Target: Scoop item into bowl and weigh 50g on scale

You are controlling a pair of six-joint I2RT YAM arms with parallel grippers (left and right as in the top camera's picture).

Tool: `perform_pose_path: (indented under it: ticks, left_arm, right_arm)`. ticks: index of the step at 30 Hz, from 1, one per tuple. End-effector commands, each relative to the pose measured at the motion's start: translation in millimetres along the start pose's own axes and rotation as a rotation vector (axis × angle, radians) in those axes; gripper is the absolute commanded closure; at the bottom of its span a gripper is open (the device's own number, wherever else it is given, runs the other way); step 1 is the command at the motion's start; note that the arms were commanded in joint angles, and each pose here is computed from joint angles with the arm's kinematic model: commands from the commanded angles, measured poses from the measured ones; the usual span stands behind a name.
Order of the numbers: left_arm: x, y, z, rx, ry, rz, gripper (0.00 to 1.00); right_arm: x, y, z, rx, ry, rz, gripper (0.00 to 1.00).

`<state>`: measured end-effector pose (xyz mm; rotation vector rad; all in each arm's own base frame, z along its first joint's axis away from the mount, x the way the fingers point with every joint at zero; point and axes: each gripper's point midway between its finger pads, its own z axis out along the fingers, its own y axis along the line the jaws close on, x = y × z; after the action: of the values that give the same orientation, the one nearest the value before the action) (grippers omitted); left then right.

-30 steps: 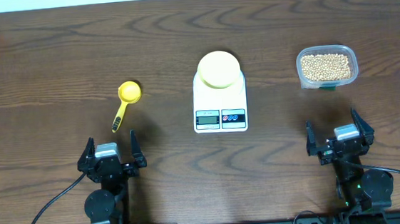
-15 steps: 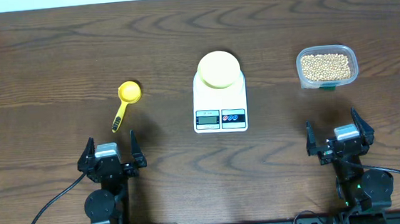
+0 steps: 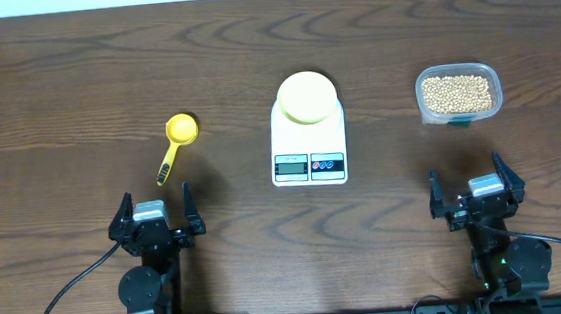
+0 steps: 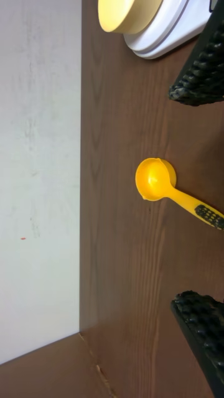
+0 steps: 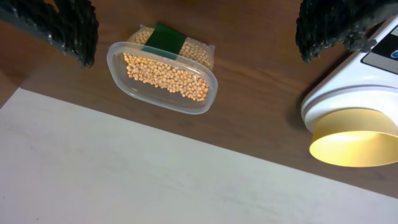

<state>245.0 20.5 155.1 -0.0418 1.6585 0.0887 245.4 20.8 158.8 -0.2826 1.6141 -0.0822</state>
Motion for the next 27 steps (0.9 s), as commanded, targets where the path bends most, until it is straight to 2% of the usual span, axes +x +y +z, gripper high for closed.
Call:
perform_pose_path:
  ticks: [1, 9, 14, 19, 27]
  left_arm:
    - [3.4, -1.9, 0.6, 0.012, 0.006, -0.017, 0.03]
    - [-25.3, -6.3, -3.4, 0.042, -0.043, -0.016, 0.03]
    - [-54.8, -15.0, 1.0, 0.1, -0.003, -0.018, 0.02]
    - [-82.7, -27.4, 19.7, 0.182, 0.111, -0.027, 0.02]
    - [-106.5, -33.5, 69.3, 0.23, 0.395, -0.057, 0.02]
  right_arm:
    - [-0.6, 2.4, -0.2, -0.009, -0.004, 0.012, 0.01]
    - [-0.6, 2.4, -0.2, -0.009, -0.004, 0.012, 0.01]
    - [-0.6, 2.4, -0.2, -0.009, -0.004, 0.012, 0.01]
    - [-0.6, 2.4, -0.2, -0.009, -0.004, 0.012, 0.01]
    - [-0.6, 2.4, -0.2, -0.009, -0.004, 0.012, 0.01]
